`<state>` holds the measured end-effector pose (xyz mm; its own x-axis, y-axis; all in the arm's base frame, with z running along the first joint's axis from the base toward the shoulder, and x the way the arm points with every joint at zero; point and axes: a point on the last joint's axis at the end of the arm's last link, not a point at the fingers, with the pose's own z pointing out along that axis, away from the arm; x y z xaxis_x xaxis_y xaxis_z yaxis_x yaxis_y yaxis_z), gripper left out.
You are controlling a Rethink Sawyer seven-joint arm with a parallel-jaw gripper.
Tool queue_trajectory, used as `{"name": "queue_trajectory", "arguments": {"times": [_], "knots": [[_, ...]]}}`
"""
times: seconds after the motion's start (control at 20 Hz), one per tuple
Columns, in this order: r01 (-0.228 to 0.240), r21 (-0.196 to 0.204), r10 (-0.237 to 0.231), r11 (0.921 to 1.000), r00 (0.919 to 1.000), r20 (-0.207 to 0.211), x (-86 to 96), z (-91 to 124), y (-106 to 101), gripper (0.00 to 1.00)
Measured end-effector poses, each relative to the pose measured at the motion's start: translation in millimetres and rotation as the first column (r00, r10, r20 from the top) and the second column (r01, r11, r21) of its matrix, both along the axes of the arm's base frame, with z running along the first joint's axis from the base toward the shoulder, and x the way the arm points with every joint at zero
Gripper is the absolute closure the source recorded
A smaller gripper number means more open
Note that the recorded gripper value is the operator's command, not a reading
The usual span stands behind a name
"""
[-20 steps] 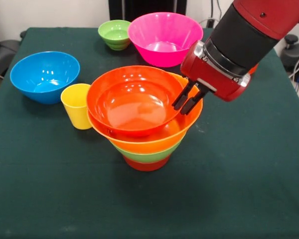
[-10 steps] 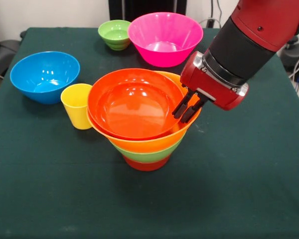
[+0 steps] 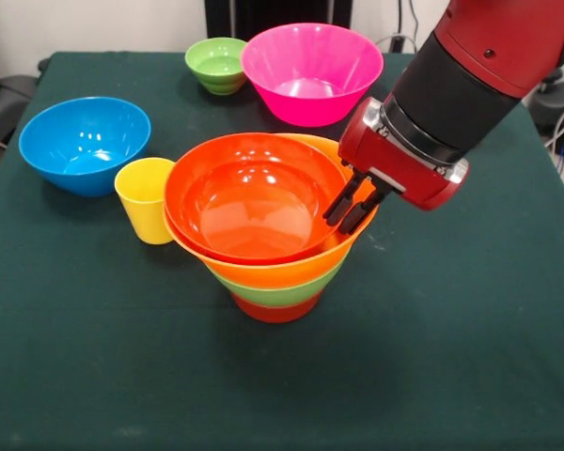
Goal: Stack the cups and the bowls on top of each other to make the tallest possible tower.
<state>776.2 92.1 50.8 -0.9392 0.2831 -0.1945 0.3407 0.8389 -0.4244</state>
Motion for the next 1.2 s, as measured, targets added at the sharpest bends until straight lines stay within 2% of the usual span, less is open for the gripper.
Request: {"name": "queue_trajectory", "arguments": {"times": [0.55, 1.2], "knots": [[0.007, -0.003, -0.007, 1.0, 1.0, -0.003, -2.1, 0.2, 4.9, 1.0], [0.027, 0.019, -0.027, 0.9994, 0.9996, 0.001, -0.5, 2.8, 7.6, 1.0]]}}
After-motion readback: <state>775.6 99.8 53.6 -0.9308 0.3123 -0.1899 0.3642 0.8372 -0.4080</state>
